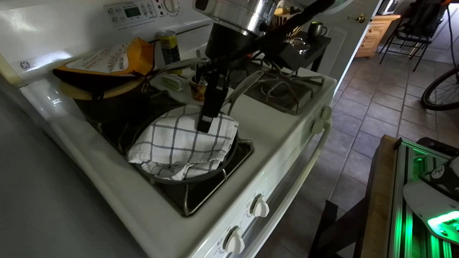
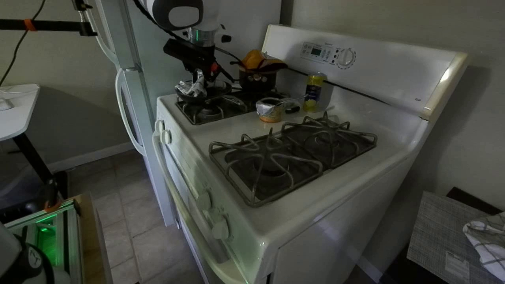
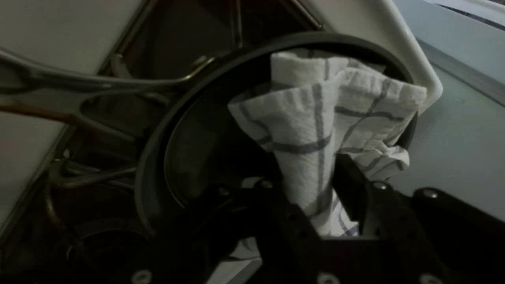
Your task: Move the white towel to the right.
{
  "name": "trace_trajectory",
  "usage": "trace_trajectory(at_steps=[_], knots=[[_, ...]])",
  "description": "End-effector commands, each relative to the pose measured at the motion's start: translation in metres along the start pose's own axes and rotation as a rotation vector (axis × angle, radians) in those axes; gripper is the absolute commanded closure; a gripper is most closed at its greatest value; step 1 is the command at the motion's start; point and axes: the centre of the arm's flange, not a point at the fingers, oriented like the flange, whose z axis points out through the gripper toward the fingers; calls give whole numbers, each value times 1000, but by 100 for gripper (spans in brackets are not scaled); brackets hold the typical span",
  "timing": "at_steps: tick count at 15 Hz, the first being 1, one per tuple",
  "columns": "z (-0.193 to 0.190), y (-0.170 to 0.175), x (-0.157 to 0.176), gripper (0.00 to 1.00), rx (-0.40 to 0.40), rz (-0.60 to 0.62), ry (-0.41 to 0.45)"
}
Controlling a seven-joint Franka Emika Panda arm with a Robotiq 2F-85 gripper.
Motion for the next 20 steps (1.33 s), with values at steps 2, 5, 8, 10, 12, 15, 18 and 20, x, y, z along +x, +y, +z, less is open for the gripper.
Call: trace_trajectory(at_steps=[2,5,8,10,12,15,18,20], knots=[[2,4,0,97,14,-12,12],[-4,2,2,98,6,-4,18],[-24,-5,8,97,10,4,49],[-38,-9,13,97,4,4,73],[-62,-16,15,97,9,16,121],[-109,-11,9,97,-51,64,203],[-164,14,-10,97,-133,172,277],[-193,34,-25,97,-180,254,317]])
